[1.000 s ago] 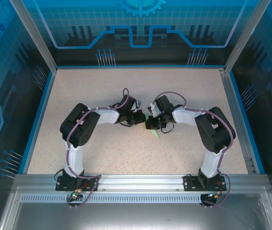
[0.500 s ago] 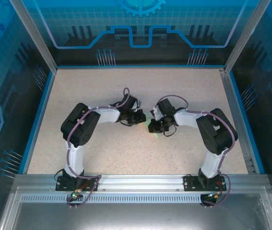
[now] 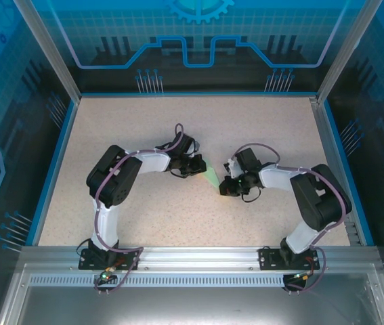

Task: Fold a paper plane with a square sheet of paper (pick it up from the middle)
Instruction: Fold the wing for the fifth time at the center of the table, then turn over a paper plane at the center of the table.

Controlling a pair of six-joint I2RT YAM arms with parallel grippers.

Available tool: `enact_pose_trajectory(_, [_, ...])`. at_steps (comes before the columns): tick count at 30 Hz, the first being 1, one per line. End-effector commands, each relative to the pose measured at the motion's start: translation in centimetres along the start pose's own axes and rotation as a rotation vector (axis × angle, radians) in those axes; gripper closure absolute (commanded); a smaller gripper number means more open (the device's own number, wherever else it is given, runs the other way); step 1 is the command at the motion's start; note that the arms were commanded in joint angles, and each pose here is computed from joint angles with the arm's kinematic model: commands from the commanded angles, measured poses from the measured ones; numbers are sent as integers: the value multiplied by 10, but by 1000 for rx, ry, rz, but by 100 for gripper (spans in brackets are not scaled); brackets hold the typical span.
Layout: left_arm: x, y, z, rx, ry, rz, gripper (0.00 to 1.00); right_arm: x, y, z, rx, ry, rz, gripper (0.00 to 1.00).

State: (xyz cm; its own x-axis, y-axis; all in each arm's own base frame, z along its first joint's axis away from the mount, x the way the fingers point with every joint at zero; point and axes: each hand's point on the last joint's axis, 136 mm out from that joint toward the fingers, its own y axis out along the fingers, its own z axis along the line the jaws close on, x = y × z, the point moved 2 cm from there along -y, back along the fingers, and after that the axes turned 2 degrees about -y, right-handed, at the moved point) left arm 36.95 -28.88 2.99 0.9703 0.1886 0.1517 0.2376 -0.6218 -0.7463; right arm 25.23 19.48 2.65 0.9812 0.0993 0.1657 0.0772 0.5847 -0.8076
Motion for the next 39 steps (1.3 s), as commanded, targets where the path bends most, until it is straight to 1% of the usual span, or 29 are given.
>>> enact_pose_trajectory(1, [-10,11,35,139,-26,28,89,-32,-4,-25,-47,118,75,94])
enact_pose_trajectory(5, [-9,11,31,118,-17,30,88,-33,-11,-23,8,143,38,94])
enact_pose_trajectory(8, [-4,3,10,51,7,22,85,-23,-26,-9,70,109,-40,90])
enact_pose_trajectory(11, [4,-18,-19,-1,53,-19,80,-10,-50,-1,57,71,-149,80])
enact_pose_trajectory(14, [7,-43,-41,-5,96,-78,65,2,-82,-7,-60,53,-277,59])
enact_pose_trajectory(16, [6,-56,-45,50,97,-106,56,7,-103,-13,-137,51,-362,46])
enact_pose_trajectory(18, [3,-63,-44,120,95,-118,50,9,-118,-19,-192,53,-431,37])
enact_pose_trajectory(21, [-5,-68,-40,228,92,-129,44,8,-130,-29,-244,71,-498,31])
enact_pose_trajectory(25, [-12,-73,-41,363,90,-183,37,3,-128,-37,-252,92,-510,26])
enact_pose_trajectory(28, [-19,-69,-49,426,84,-209,33,1,-124,-44,-276,108,-494,21])
enact_pose_trajectory(33, [-22,-47,-53,475,62,-207,31,-2,-118,-55,-307,143,-458,15])
enact_pose_trajectory(39, [-11,-31,-49,547,53,-209,33,-5,-112,-61,-316,165,-425,13])
